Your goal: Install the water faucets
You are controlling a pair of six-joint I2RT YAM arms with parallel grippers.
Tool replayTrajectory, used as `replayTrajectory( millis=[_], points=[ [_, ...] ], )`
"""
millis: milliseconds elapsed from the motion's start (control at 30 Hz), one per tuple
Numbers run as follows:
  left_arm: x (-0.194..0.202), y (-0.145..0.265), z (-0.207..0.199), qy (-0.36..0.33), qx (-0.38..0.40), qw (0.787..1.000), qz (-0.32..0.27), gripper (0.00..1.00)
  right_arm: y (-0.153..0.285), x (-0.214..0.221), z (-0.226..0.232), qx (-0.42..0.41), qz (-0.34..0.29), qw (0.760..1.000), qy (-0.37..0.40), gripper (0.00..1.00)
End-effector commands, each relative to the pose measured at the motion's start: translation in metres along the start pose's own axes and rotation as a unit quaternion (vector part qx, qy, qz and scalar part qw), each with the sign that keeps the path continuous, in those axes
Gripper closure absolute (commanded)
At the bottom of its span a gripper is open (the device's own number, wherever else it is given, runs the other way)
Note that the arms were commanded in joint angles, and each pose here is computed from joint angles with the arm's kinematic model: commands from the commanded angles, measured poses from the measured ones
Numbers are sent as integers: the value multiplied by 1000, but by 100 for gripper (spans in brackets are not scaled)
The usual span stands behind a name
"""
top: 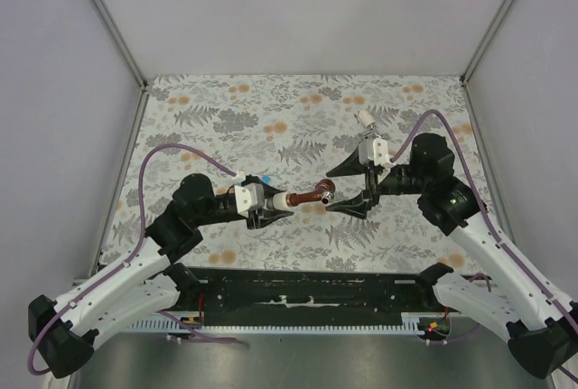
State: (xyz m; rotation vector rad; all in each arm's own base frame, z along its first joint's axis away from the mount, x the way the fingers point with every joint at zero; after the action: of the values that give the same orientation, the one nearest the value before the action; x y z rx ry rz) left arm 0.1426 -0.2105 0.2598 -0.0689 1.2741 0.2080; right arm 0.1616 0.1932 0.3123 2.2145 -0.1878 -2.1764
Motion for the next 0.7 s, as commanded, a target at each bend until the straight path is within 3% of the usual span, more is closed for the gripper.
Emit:
replayTrajectory(
  millis=[0, 167, 333, 433, 500, 667],
  points=[
    [-34, 0, 7, -20, 0, 998, -55, 98, -5, -25, 6, -45, -30, 998, 28, 21],
    [-33, -3, 7, -12, 7, 999, -53, 98, -13, -26, 6, -59, -30, 998, 25, 23],
    [-32, -4, 8, -13, 5, 999, -49, 98, -24, -24, 4, -70, -18, 997, 3, 32],
    [-31, -2, 10, -19, -6, 999, -48, 98, -31, -18, 1, -67, 0, 997, -22, 43],
    [-30, 0, 14, -30, -25, 998, -43, 98, -34, -17, -3, -53, 6, 997, -60, 57],
    [-16, 10, 28, -79, -105, 991, -17, 98, -43, -16, -15, 13, 6, 974, -228, 77]
  ],
)
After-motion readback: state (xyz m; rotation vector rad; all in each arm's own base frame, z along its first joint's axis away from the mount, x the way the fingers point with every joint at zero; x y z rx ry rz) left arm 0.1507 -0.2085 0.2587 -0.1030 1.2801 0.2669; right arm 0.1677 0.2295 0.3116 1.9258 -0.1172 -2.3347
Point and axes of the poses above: each gripper's point midway between its finger pads, its own y axis back along the fingers, its own z axis along the line the jaws close on, x = y × z, the point moved 6 cm from there along y, back along the fingers, and after that the axes turned 5 degrees about -y, right-handed, at the moved point
